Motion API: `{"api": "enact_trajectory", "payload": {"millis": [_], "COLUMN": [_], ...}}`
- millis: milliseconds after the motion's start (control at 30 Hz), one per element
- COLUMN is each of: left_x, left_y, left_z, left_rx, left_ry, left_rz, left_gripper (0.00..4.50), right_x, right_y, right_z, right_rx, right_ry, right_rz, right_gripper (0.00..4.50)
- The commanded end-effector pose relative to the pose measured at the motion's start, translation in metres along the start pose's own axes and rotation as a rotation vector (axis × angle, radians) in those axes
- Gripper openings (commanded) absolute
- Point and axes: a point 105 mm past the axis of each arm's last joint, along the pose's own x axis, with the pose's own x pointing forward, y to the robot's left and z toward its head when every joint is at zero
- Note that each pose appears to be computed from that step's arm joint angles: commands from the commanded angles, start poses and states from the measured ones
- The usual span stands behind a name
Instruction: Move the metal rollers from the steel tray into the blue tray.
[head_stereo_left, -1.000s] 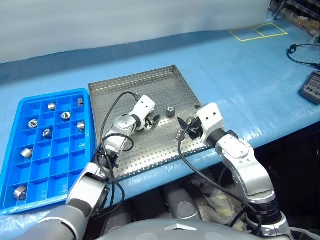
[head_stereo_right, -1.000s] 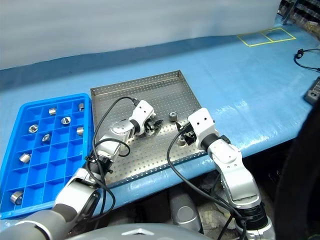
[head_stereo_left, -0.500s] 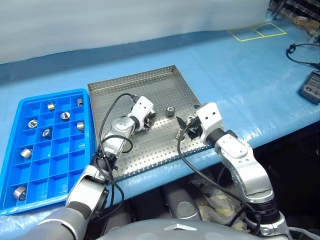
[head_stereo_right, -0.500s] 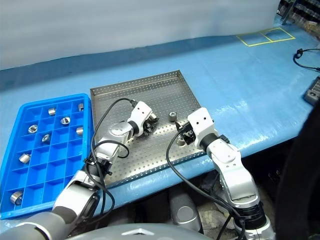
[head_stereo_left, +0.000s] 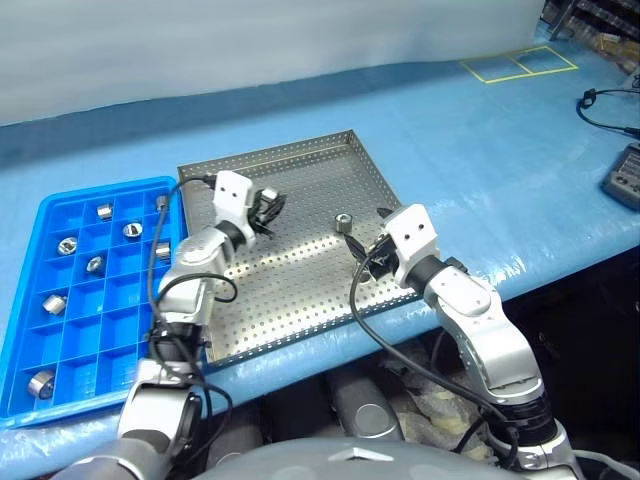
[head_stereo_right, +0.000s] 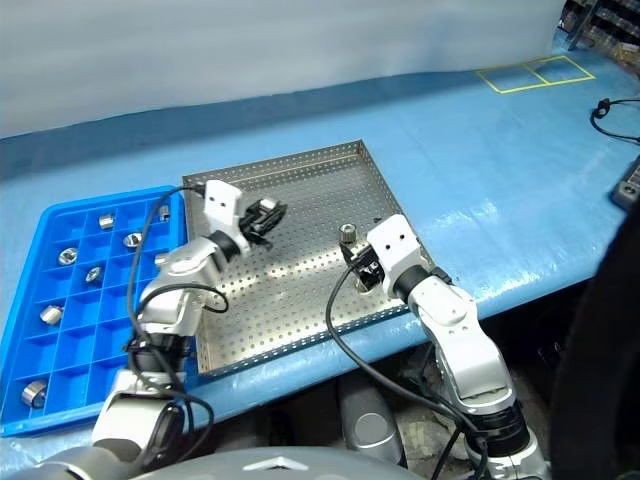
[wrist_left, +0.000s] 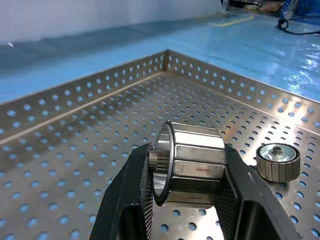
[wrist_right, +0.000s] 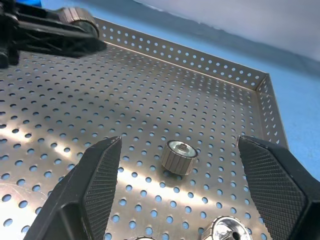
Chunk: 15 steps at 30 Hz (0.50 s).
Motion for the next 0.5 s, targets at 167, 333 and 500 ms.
{"api": "enact_trajectory", "payload": {"millis": [167, 333, 500], "left_x": [-0.072, -0.115, -0.151], "left_y": [0.039, 0.053, 0.055], "left_z": [0.029, 0.036, 0.025], "left_rx": [0.228, 0.317, 0.37], "left_ry": [0.035, 0.088, 0.209], "left_rz": [0.228, 0.4, 0.5], "left_gripper": [1.32, 1.32, 1.32], "right_x": [0.005, 0.015, 0.02], "right_y": [0.022, 0.036, 0.044], "right_z": [0.021, 0.023, 0.024], "right_rx": [-0.016, -0.015, -0.018], "right_ry": [-0.097, -0.105, -0.111], "right_rz": [0.146, 0.238, 0.295], "right_gripper": [3.9, 3.9, 3.9]}}
